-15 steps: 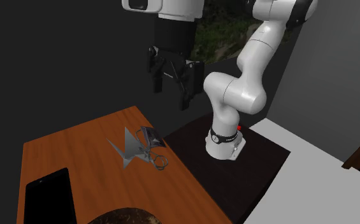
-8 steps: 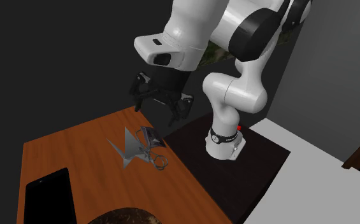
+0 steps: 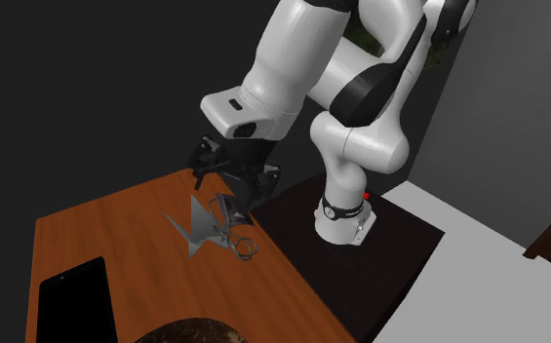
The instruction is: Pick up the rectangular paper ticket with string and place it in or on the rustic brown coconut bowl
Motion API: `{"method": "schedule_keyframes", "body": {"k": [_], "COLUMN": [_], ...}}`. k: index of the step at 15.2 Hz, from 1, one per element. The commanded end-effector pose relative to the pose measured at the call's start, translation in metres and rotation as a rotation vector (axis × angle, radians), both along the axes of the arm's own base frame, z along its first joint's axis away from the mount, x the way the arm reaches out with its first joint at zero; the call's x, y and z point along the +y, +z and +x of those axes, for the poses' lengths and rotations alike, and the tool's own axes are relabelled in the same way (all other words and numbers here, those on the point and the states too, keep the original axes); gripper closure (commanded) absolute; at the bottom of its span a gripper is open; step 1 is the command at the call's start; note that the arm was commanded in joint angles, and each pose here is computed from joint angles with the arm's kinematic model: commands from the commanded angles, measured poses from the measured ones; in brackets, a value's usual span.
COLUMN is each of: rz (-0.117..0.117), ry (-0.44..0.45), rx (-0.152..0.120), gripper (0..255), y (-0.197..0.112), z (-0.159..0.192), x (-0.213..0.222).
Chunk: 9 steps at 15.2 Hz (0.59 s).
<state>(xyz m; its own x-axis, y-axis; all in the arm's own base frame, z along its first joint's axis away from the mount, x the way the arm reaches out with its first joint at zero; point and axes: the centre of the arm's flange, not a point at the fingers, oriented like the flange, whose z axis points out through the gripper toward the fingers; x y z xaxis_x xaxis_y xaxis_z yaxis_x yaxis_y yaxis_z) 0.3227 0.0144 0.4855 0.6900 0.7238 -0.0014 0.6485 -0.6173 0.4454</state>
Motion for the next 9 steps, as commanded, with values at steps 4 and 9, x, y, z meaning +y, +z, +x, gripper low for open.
{"method": "schedule_keyframes", "body": {"k": [4, 9], "rz": [0.000, 0.000], "ry": [0.001, 0.001], "rx": [-0.001, -0.001], "gripper": [0, 255], "y": [-0.0067, -0.0067], "z": [0.0018, 0.0017], "x": [-0.0021, -0.0021]}}
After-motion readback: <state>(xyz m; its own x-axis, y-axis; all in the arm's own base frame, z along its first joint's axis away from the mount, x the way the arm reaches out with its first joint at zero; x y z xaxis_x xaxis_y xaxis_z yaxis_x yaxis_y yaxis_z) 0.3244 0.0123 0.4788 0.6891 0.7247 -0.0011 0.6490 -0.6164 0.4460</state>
